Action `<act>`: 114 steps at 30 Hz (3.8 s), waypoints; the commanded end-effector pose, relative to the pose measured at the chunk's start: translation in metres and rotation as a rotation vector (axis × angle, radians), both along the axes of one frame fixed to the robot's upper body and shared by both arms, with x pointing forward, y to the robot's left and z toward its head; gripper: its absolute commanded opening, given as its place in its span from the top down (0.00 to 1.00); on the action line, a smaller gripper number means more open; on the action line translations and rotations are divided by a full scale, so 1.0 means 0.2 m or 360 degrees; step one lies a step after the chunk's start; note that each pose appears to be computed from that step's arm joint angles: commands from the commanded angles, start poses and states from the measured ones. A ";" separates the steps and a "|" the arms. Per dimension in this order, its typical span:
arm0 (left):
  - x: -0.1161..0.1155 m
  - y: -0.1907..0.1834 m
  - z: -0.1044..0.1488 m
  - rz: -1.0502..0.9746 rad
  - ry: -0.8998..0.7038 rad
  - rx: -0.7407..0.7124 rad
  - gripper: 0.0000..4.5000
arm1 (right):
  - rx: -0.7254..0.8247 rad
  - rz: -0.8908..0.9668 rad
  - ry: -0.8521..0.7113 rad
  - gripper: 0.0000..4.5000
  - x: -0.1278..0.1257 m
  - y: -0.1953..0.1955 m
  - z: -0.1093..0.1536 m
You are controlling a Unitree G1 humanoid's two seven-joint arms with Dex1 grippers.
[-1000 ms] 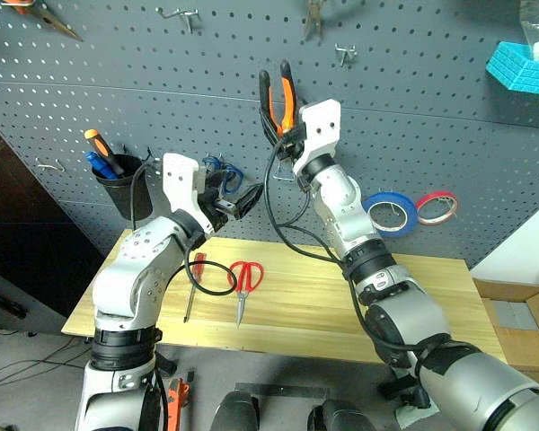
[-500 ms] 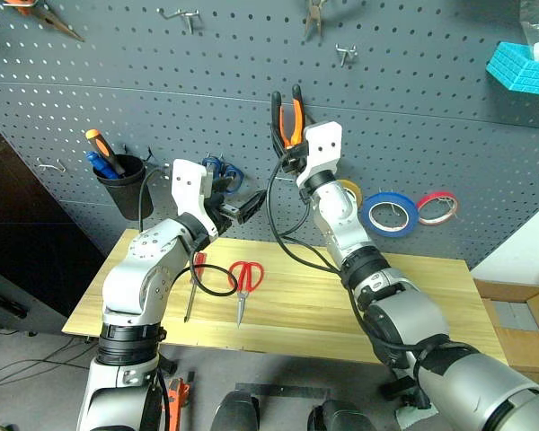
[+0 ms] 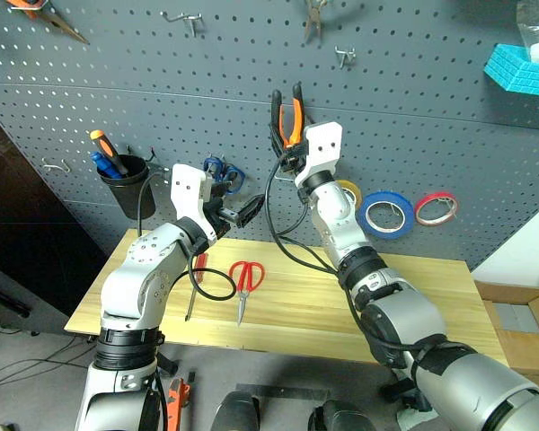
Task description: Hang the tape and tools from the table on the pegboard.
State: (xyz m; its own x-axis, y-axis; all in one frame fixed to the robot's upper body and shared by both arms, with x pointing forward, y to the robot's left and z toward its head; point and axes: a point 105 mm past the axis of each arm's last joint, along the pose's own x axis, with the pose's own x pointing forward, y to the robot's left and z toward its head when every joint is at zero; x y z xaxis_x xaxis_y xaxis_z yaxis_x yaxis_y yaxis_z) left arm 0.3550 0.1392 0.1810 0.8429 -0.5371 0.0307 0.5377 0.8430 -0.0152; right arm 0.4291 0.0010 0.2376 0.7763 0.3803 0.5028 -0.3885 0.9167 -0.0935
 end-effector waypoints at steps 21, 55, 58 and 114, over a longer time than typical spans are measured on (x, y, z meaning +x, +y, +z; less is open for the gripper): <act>-0.06 0.01 0.09 -0.0012 -0.0080 0.0030 0.00 | 0.0086 -0.0031 -0.0114 0.39 0.00 0.01 0.14; -0.09 -0.03 0.11 -0.0073 -0.0051 0.0042 0.00 | 0.0143 -0.0062 -0.0205 0.39 -0.01 -0.03 0.23; -0.10 -0.02 0.11 -0.0073 -0.0040 0.0044 0.00 | 0.0170 -0.0060 -0.0195 0.39 -0.01 -0.02 0.23; -0.18 0.00 0.11 -0.0070 0.0060 0.0064 0.00 | -0.0138 -0.0096 0.0120 0.39 -0.01 0.00 -0.23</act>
State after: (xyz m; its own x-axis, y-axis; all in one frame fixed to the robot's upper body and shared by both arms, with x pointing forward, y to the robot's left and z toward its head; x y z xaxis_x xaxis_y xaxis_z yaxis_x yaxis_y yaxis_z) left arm 0.3182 0.1414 0.1890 0.8198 -0.5675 -0.0768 0.5667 0.8232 -0.0347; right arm 0.4285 -0.0038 0.1957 0.8365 0.3420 0.4281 -0.3260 0.9386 -0.1130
